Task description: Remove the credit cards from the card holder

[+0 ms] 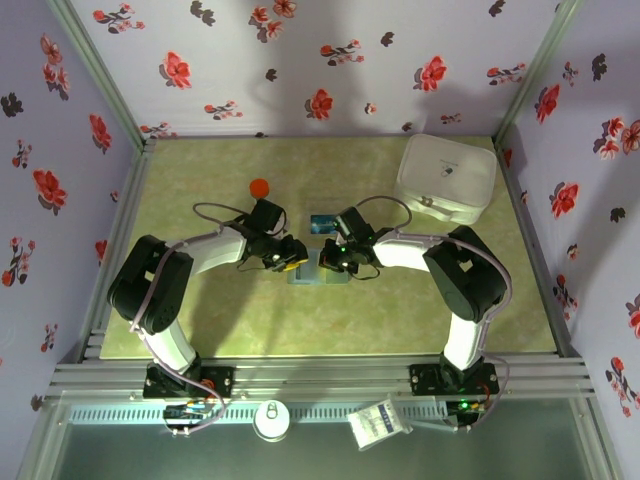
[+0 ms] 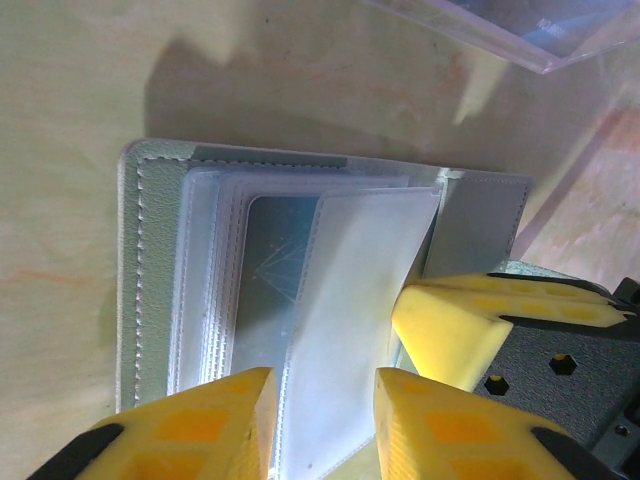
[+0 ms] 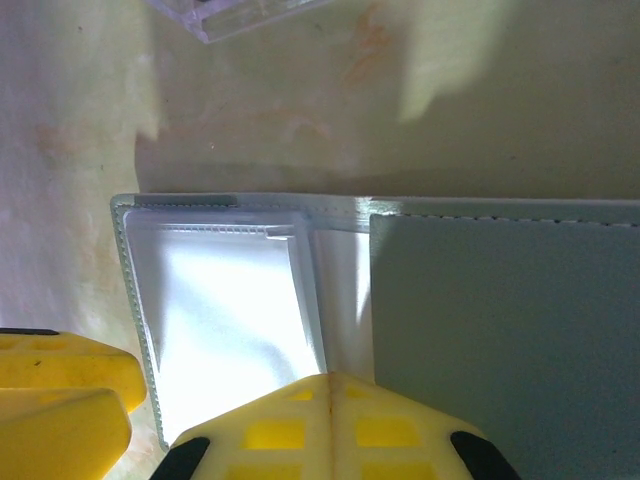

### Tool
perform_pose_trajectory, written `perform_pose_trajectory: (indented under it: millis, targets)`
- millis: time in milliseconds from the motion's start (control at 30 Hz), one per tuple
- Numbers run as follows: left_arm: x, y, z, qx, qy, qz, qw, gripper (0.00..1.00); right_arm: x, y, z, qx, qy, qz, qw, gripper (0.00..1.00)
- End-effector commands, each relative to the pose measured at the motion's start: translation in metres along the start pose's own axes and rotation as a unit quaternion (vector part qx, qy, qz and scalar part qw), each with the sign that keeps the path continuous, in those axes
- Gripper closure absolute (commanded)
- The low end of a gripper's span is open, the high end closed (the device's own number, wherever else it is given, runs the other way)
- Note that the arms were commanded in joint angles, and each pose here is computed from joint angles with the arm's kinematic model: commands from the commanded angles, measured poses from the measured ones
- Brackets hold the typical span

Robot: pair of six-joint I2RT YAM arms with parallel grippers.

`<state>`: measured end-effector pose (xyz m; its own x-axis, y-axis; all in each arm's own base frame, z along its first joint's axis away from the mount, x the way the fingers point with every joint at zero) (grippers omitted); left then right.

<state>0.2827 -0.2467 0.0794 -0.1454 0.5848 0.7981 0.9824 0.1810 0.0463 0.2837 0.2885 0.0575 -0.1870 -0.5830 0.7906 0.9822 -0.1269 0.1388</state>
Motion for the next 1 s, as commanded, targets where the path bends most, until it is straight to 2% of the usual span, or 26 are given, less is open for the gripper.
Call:
perform_pose_trajectory:
  millis: [0,367,667,967]
  targets:
    - [-0.003,0.002,-0.002,-0.008,0.001,0.001,1.000,0.67,0.001,-0.002,-0.011,-0.004,-0.017,0.001,1.000,0.94]
    - [-0.010,0.003,-0.007,0.000,-0.021,0.005,1.000,0.65,0.001,-0.003,-0.013,-0.004,-0.016,0.001,1.000,0.94]
    - [-0.013,0.006,-0.015,0.002,-0.042,0.007,0.999,0.74,0.002,-0.003,-0.013,-0.005,-0.013,0.001,1.000,0.94]
    - [-0.008,0.004,-0.034,-0.010,-0.055,0.007,0.998,0.78,0.022,0.004,-0.008,-0.001,-0.009,-0.022,1.000,0.85]
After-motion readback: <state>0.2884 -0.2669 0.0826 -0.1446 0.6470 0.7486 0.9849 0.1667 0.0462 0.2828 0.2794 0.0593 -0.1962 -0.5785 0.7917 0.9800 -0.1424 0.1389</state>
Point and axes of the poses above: each hand's point on the last joint's axis, 136 mm out from that joint toward the fingers, its own x axis back along the fingers, its own z axis along the line the jaws close on, y = z × x, the point moved 4 cm from there along x, back along the fingers
